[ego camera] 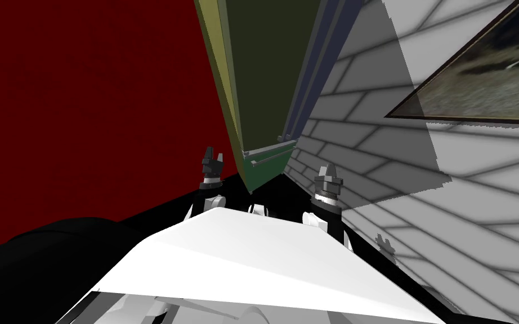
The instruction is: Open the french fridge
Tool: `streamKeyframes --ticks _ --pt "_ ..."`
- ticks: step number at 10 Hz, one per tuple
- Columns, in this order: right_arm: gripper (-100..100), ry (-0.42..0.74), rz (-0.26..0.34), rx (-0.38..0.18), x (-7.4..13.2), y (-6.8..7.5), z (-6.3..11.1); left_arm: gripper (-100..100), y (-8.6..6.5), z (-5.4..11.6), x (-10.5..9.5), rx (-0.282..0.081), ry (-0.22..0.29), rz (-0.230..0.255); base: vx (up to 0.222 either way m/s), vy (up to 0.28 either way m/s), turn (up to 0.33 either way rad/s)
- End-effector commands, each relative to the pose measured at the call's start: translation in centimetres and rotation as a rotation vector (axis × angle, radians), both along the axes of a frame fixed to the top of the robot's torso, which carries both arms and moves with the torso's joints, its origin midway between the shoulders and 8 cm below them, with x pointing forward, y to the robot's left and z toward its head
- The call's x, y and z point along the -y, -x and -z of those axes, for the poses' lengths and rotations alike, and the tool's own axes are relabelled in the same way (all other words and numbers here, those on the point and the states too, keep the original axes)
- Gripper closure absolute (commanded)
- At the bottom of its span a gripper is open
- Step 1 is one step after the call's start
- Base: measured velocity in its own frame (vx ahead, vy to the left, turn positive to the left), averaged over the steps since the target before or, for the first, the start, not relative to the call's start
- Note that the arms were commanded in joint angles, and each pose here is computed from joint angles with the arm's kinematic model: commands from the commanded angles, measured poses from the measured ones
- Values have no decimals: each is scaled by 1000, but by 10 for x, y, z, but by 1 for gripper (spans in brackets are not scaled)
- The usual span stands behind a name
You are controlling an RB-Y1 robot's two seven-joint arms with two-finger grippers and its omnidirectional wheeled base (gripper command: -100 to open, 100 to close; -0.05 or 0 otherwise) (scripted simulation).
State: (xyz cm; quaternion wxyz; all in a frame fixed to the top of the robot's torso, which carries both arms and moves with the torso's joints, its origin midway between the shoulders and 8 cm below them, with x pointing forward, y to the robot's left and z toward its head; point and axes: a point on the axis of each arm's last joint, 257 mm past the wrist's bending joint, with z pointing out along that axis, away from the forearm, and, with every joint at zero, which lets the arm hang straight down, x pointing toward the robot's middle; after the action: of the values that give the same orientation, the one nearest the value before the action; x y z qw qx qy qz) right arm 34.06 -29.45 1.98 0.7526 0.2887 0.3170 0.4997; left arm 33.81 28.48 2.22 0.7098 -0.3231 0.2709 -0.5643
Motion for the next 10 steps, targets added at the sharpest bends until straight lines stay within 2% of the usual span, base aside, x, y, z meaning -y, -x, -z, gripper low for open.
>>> streamKeyframes --ticks 1,5,7,10 --pt "0 0 0 -1 0 0 0 -100 -2 -1 5 -16 -45 36 35 -30 31" --pt "0 0 0 -1 0 0 0 -100 -9 0 6 -58 -74 90 76 -76 53" --pt "0 0 0 -1 0 0 0 -100 -14 2 2 -88 -62 112 121 -107 86" --pt "0 0 0 -1 0 0 0 -100 -23 8 -8 -144 -16 139 142 -156 108"
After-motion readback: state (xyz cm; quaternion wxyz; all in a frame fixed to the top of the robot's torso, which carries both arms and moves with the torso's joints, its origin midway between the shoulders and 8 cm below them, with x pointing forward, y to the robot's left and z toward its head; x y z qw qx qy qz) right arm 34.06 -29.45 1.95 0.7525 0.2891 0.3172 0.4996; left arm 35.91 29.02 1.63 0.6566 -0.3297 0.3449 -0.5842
